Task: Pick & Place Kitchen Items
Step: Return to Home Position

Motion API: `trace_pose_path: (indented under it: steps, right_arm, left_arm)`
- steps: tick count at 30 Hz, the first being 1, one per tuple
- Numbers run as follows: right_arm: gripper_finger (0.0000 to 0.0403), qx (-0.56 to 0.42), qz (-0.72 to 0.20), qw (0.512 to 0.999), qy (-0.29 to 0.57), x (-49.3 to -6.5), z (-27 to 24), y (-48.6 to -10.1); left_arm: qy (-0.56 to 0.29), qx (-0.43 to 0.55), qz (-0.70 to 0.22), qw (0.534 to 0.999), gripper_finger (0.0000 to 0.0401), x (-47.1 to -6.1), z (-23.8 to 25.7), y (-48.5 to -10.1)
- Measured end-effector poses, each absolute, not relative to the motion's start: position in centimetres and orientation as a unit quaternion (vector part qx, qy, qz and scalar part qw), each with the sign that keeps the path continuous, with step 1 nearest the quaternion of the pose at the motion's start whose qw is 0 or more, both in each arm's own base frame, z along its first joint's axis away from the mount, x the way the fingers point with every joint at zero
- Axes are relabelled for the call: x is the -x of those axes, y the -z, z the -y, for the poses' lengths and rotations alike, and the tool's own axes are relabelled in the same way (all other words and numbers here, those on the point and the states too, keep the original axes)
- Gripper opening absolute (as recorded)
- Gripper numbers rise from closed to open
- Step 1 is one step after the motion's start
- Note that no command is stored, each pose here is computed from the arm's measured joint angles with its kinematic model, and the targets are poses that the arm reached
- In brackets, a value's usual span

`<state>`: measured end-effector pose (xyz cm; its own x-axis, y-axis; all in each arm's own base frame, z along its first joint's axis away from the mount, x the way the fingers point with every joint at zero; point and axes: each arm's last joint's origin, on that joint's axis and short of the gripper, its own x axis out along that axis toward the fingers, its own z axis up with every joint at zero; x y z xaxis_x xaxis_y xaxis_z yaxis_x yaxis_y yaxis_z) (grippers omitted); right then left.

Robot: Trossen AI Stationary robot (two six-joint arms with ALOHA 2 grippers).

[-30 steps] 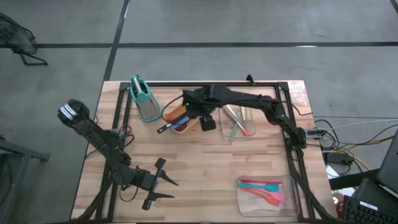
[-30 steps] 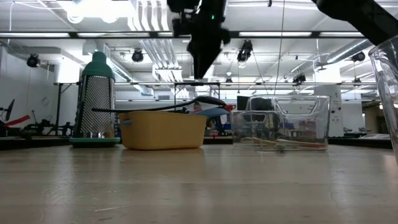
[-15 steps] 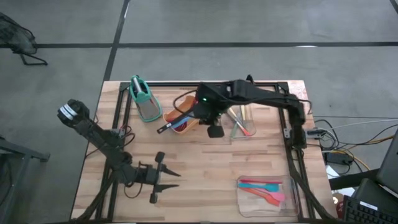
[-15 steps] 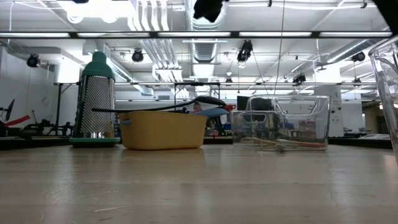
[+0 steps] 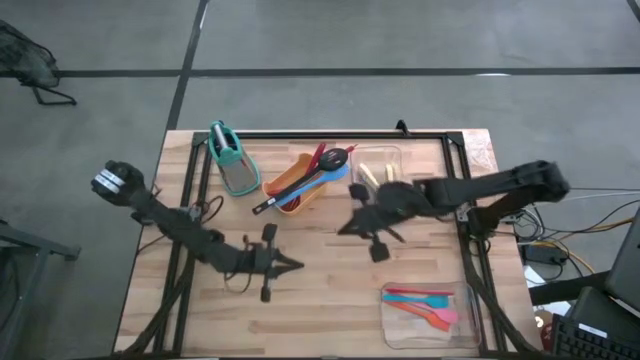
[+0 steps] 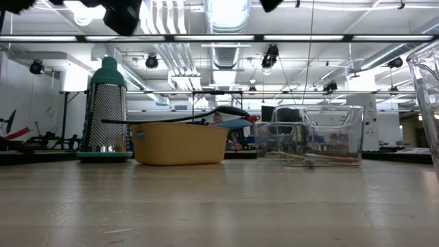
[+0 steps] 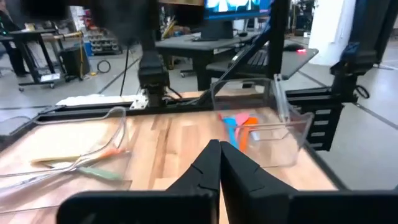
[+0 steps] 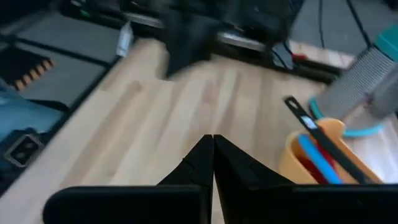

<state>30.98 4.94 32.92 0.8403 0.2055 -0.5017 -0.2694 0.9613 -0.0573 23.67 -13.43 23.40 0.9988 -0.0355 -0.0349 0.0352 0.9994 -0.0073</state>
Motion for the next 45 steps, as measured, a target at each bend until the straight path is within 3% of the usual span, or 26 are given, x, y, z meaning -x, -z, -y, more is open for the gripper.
trace_pose_path:
  steps: [4, 8, 19, 35, 45]
  right_arm:
    - [0.0008, 0.053, -0.203, 0.968, -0.138, -27.7, -6.1, -30.2]
    - [0.0008, 0.043, -0.189, 0.976, -0.100, -23.5, -6.1, -27.9]
    - [0.0008, -0.016, -0.080, 0.994, -0.075, -14.1, -4.2, -25.1]
    - [0.0008, -0.012, 0.010, 0.996, -0.083, -10.0, -2.8, -21.9]
    - [0.0008, 0.007, 0.041, 0.993, -0.109, -8.8, -2.6, -21.3]
  left_arm:
    - [0.004, 0.000, -0.003, 1.000, 0.0007, -24.2, 11.5, -23.1]
    - [-0.016, 0.002, 0.007, 1.000, 0.0013, -23.6, 10.0, -23.5]
    - [-0.023, 0.026, 0.049, 0.998, 0.0011, -17.2, 6.8, -22.3]
    - [-0.022, 0.055, 0.088, 0.994, 0.0011, -12.3, 4.4, -18.6]
    - [-0.015, 0.049, 0.107, 0.993, 0.0013, -11.5, 4.1, -19.0]
